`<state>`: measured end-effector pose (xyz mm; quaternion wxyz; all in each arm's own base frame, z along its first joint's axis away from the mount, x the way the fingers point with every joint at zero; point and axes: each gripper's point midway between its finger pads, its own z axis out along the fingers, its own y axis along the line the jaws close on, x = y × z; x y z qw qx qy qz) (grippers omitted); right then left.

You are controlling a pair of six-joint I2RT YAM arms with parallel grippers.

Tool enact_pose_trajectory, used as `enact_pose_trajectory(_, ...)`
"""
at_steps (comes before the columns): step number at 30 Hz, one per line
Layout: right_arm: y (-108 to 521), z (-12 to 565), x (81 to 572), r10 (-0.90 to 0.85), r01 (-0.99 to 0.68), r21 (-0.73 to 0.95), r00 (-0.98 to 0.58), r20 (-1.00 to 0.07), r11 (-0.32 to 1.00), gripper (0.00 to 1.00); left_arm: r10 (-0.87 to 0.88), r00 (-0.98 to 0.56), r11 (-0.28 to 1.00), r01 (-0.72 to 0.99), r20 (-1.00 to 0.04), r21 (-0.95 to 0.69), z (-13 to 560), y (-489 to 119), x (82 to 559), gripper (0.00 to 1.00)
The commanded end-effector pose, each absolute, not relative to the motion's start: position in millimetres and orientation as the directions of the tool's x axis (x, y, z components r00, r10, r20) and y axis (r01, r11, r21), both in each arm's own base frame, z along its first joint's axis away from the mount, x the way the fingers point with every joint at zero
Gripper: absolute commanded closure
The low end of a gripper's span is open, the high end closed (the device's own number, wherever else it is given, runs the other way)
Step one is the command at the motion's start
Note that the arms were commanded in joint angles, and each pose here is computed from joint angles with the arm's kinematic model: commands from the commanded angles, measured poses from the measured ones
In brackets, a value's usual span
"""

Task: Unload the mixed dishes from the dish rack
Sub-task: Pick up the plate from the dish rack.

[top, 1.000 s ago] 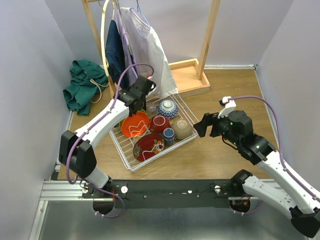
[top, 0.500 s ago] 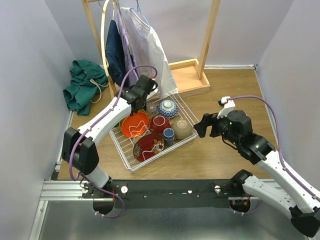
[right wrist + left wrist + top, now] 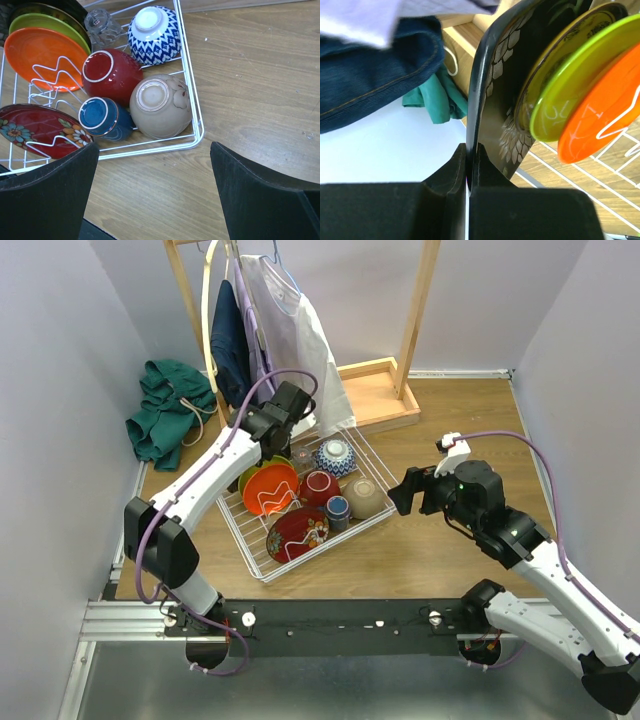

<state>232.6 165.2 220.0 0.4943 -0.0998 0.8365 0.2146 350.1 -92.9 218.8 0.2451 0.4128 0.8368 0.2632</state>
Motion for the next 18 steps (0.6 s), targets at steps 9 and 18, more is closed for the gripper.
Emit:
enact_pose_trajectory(9, 160.4, 217.7, 233.0, 0.020, -0.376, 0.227, -0.481, -0.876, 0.899, 0.00, 0.783, -0.534, 0.561, 0.384, -0.319, 0.734, 288.4, -84.0, 345.0, 1.00)
enact_pose_trajectory(18, 161.1, 218.2, 232.5, 0.026, -0.378, 0.232, -0.477, -0.878, 0.896, 0.00, 0.784, -0.526, 0.547, 0.332, -0.331, 0.768, 313.8, -79.4, 330.6, 1.00)
